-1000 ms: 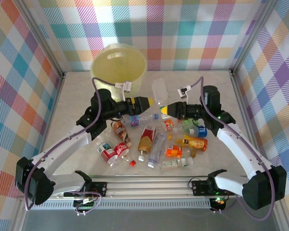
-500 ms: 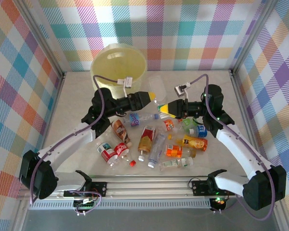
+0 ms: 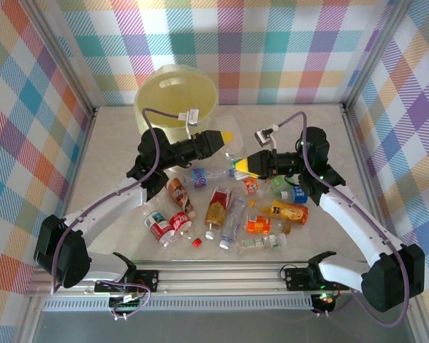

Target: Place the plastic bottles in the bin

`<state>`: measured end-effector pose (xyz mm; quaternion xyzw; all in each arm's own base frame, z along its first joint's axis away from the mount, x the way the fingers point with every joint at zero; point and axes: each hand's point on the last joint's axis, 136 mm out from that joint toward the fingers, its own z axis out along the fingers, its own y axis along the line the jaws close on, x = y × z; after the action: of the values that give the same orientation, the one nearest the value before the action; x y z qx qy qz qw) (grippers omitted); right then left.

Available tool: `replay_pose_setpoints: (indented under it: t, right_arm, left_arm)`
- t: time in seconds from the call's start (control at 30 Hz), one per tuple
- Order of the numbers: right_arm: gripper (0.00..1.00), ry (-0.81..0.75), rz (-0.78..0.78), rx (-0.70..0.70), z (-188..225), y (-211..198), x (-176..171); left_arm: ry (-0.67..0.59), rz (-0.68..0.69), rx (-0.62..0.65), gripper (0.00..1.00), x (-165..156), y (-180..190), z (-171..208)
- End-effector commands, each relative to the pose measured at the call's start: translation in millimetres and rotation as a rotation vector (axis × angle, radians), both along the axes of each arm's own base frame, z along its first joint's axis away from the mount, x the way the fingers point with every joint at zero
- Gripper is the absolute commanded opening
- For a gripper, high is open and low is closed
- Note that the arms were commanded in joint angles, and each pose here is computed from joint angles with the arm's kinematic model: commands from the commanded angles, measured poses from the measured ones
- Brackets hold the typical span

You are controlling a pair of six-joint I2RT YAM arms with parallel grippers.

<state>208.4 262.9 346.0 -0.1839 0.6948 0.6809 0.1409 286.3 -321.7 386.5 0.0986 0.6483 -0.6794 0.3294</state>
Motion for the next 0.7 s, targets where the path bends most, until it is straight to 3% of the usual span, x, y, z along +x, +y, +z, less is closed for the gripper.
replay_pose_setpoints:
  t: [0.0, 0.07, 0.27, 0.47, 0.6, 0.67]
  right_arm:
    - [0.38, -0.025, 0.029, 0.006, -4.1, 2.9, -1.9]
    - [0.4, -0.023, 0.025, 0.002, -7.3, 3.4, -0.1]
    - [0.61, -0.082, -0.003, 0.0, -3.5, 1.2, -0.7]
    - [0.8, -0.208, -0.025, -0.025, 18.5, -5.7, -11.6]
    - [1.0, -0.324, -0.061, -0.048, 37.8, -14.1, -22.5]
    - [1.0, -0.39, -0.103, -0.069, 45.1, -19.8, -25.5]
  left_arm:
    - [-0.078, -0.013, -0.052, 0.53, -12.7, 4.9, 32.7]
    - [-0.074, -0.011, -0.047, 0.5, -13.5, 5.7, 34.5]
    - [-0.07, 0.002, -0.006, 0.46, -14.0, 7.5, 38.2]
    - [-0.083, 0.077, 0.124, 0.46, -1.9, 25.4, 36.6]
    - [-0.096, 0.114, 0.217, 0.46, 8.1, 35.2, 37.0]
    - [-0.103, 0.136, 0.279, 0.46, 12.1, 39.0, 36.8]
